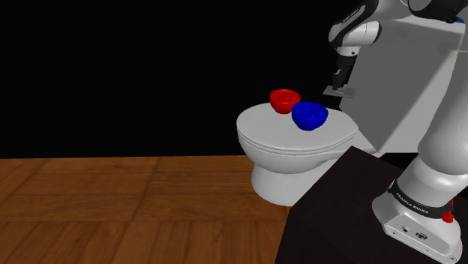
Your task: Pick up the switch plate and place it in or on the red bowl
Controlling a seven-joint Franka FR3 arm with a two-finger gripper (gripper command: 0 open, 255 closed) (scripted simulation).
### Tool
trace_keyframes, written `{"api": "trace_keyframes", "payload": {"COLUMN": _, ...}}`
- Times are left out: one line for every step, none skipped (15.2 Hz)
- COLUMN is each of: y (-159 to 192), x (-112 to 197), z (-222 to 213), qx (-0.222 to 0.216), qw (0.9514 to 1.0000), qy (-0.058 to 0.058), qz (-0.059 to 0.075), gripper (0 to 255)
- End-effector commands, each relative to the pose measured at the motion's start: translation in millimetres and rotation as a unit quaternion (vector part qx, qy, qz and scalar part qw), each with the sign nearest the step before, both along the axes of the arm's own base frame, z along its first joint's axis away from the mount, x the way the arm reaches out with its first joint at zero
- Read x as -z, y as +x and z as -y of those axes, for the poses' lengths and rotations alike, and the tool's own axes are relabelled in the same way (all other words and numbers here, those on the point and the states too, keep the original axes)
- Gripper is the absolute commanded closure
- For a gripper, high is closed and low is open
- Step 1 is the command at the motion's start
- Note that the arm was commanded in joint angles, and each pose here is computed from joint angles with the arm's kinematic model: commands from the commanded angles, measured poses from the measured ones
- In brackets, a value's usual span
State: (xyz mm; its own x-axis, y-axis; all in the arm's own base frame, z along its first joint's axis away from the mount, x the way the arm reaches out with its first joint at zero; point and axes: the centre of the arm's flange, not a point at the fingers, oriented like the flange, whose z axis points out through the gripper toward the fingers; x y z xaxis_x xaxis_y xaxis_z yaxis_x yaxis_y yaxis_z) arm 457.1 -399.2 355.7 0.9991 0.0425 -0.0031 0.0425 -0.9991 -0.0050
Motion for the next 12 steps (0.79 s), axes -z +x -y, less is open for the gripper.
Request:
{"api": "trace_keyframes", "payload": {"y": -1, "x": -11, "z": -1, "qx": 0.0, "qw": 1.0, "qy": 0.0, "qz": 0.0, "gripper": 255}}
{"api": "trace_keyframes", "payload": {"y": -1, "x": -16, "z": -1, "qx": 0.0, "qw": 1.0, "qy": 0.0, "qz": 0.0, "gripper": 255}}
{"api": "trace_keyframes", "payload": {"y": -1, "x": -22, "z": -1, "qx": 0.0, "qw": 1.0, "qy": 0.0, "qz": 0.0, "gripper": 255}}
{"api": "trace_keyframes", "payload": {"y": -1, "x": -27, "z": -1, "qx": 0.0, "qw": 1.0, "qy": 0.0, "qz": 0.0, "gripper": 255}}
{"api": "trace_keyframes", "payload": {"y": -1, "x": -32, "z": -1, "qx": 0.0, "qw": 1.0, "qy": 0.0, "qz": 0.0, "gripper": 255}}
{"api": "trace_keyframes", "payload": {"y": -1, "x": -37, "z": -1, "qx": 0.0, "qw": 1.0, "qy": 0.0, "qz": 0.0, "gripper": 255}}
{"api": "trace_keyframes", "payload": {"y": -1, "x": -42, "z": -1, "qx": 0.0, "qw": 1.0, "qy": 0.0, "qz": 0.0, "gripper": 255}}
{"api": "trace_keyframes", "payload": {"y": 9, "x": -43, "z": -10, "qx": 0.0, "qw": 1.0, "qy": 0.0, "qz": 0.0, "gripper": 255}}
{"api": "trace_keyframes", "payload": {"y": 19, "x": -44, "z": -19, "qx": 0.0, "qw": 1.0, "qy": 0.0, "qz": 0.0, "gripper": 255}}
{"api": "trace_keyframes", "payload": {"y": 28, "x": -46, "z": -28, "qx": 0.0, "qw": 1.0, "qy": 0.0, "qz": 0.0, "gripper": 255}}
{"api": "trace_keyframes", "payload": {"y": 38, "x": -47, "z": -37, "qx": 0.0, "qw": 1.0, "qy": 0.0, "qz": 0.0, "gripper": 255}}
{"api": "trace_keyframes", "payload": {"y": 48, "x": -48, "z": -46, "qx": 0.0, "qw": 1.0, "qy": 0.0, "qz": 0.0, "gripper": 255}}
